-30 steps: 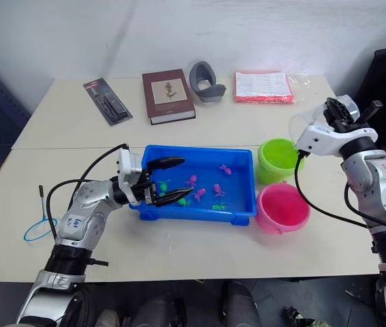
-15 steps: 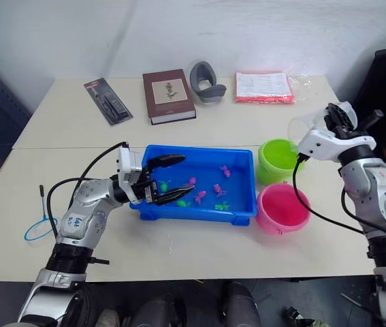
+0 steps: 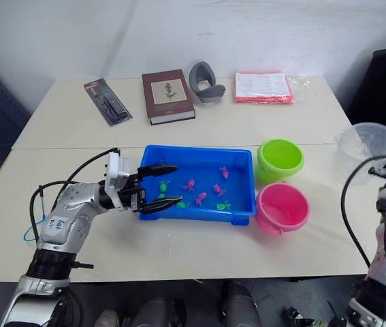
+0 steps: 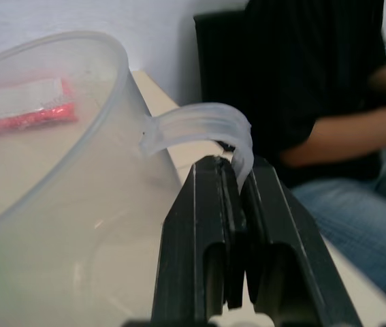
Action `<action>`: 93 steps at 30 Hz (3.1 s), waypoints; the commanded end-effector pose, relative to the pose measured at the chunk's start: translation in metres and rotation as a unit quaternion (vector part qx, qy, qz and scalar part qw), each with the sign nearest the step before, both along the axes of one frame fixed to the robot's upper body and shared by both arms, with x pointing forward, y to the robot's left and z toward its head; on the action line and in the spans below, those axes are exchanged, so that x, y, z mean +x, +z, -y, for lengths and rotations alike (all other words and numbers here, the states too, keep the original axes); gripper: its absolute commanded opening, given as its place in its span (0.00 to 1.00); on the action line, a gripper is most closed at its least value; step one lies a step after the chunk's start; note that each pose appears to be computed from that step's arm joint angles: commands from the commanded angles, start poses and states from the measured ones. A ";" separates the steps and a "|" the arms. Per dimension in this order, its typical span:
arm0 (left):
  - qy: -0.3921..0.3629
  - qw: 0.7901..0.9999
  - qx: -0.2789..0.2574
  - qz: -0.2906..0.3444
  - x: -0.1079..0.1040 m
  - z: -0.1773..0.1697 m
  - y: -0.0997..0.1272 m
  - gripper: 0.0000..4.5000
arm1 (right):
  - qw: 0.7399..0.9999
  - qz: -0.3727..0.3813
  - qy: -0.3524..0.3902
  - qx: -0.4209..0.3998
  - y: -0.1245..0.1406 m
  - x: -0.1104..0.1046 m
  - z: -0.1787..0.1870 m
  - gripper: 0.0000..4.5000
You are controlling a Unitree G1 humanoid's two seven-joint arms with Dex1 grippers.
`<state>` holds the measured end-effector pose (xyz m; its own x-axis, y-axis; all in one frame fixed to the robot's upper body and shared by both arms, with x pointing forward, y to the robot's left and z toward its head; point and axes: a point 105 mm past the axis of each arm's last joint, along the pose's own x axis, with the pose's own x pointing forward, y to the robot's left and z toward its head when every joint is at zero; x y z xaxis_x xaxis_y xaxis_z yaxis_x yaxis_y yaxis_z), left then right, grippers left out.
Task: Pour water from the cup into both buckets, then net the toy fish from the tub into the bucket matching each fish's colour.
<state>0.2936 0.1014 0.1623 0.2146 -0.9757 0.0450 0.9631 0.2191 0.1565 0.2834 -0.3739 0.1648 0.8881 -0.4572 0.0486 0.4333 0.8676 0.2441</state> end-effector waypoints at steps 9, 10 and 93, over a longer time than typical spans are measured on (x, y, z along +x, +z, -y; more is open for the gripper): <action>-0.013 1.000 0.019 0.021 -0.005 -0.013 0.009 1.00 | 0.996 0.006 0.011 0.087 -0.058 0.020 -0.011 0.01; -0.010 0.999 0.020 0.023 -0.005 -0.014 0.009 1.00 | 0.997 0.000 0.019 0.081 -0.061 0.021 -0.015 0.01; 0.464 0.876 0.005 -0.132 0.023 -0.243 0.047 0.00 | 0.670 0.094 0.691 -0.253 0.053 -0.067 -0.265 1.00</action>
